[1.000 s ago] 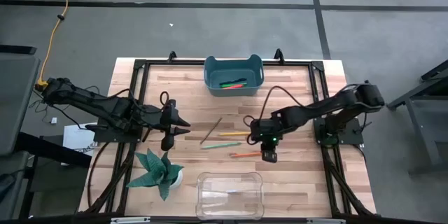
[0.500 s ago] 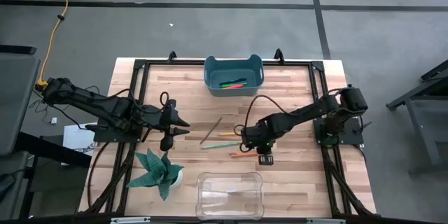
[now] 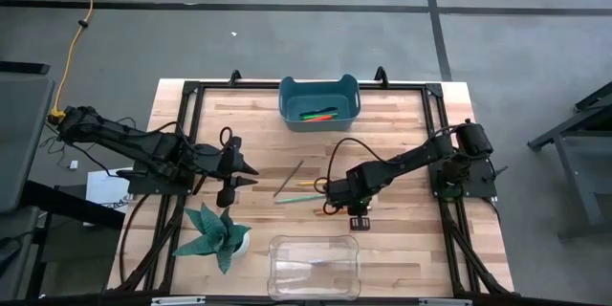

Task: Sort pens & pencils
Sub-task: Put the orange pencil into the transparent bin

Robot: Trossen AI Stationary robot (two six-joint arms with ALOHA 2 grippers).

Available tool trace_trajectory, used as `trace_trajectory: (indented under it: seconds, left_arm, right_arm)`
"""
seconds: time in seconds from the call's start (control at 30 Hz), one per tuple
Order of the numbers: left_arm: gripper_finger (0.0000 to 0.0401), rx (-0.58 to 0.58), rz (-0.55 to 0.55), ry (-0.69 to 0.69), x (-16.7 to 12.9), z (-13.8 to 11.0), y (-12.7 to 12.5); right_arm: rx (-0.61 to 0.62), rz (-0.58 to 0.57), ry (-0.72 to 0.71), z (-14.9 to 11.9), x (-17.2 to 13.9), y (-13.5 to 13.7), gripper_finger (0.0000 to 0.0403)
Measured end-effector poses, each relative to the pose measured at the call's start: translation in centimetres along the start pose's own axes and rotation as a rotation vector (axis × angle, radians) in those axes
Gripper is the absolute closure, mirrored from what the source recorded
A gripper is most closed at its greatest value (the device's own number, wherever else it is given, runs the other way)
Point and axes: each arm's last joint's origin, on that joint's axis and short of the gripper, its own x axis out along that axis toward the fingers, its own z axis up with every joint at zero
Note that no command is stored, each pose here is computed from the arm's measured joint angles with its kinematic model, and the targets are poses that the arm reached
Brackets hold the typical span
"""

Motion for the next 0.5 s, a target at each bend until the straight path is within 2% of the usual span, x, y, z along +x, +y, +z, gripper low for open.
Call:
trace_trajectory:
  seconds: [0.5]
  left_arm:
    - [0.0297,0.023,0.005,0.026,0.0,-0.2,0.1]
  right_arm:
    - [-0.022,-0.044,0.050,-0.2,1.2,-0.2,0.0316]
